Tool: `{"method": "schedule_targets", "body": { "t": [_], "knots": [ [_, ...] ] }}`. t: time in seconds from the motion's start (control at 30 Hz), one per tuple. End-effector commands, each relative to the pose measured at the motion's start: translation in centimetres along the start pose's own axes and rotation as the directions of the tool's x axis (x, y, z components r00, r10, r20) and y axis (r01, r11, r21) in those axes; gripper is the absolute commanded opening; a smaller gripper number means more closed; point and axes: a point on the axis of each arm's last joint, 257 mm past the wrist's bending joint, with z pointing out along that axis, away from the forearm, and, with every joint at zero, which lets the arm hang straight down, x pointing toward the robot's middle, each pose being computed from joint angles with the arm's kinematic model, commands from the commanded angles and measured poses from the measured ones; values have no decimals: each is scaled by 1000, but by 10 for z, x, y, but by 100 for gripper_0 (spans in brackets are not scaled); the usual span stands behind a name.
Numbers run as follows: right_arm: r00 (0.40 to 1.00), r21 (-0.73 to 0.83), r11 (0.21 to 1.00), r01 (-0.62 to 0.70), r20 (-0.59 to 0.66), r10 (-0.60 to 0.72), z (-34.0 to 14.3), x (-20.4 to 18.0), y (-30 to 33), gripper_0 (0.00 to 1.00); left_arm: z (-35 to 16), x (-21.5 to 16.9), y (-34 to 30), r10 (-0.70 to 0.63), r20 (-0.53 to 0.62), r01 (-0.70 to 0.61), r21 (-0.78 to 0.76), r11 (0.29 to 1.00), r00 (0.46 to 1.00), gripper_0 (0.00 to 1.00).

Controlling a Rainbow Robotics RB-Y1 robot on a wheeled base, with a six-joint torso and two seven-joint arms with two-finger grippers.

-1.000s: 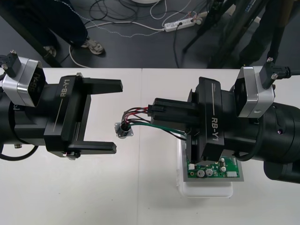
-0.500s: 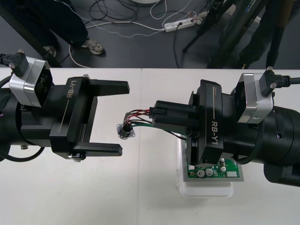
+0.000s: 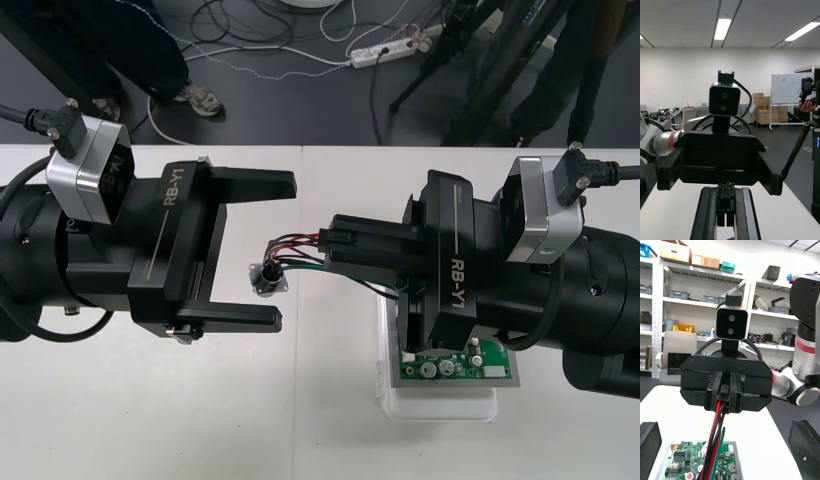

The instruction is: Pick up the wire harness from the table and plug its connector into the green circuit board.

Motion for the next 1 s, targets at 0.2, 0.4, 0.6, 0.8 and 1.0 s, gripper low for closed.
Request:
{"method": "schedule_targets", "body": {
  "t": [0.2, 0.4, 0.6, 0.8, 1.0],
  "knots": [
    [999, -6, 1000, 16, 41, -16, 5, -8, 7, 0, 20, -17, 4, -15, 42, 15, 5, 1000, 999, 100],
    [999, -4, 1000, 16, 44, -16, 6, -8, 7, 0, 25, -19, 4, -9, 49, 8, 10, 1000, 999, 100],
    [999, -4, 1000, 19, 46, -18, 6, -9, 7, 0, 29, -19, 5, -14, 57, 14, 14, 1000, 998, 100],
    [999, -1, 1000, 13, 48, -13, 5, -7, 5, 0, 33, -18, 6, -14, 55, 13, 16, 1000, 998, 100],
    [999, -2, 1000, 16, 47, -16, 5, -7, 5, 0, 32, -16, 9, -17, 51, 17, 12, 1000, 999, 100]
  ]
}}
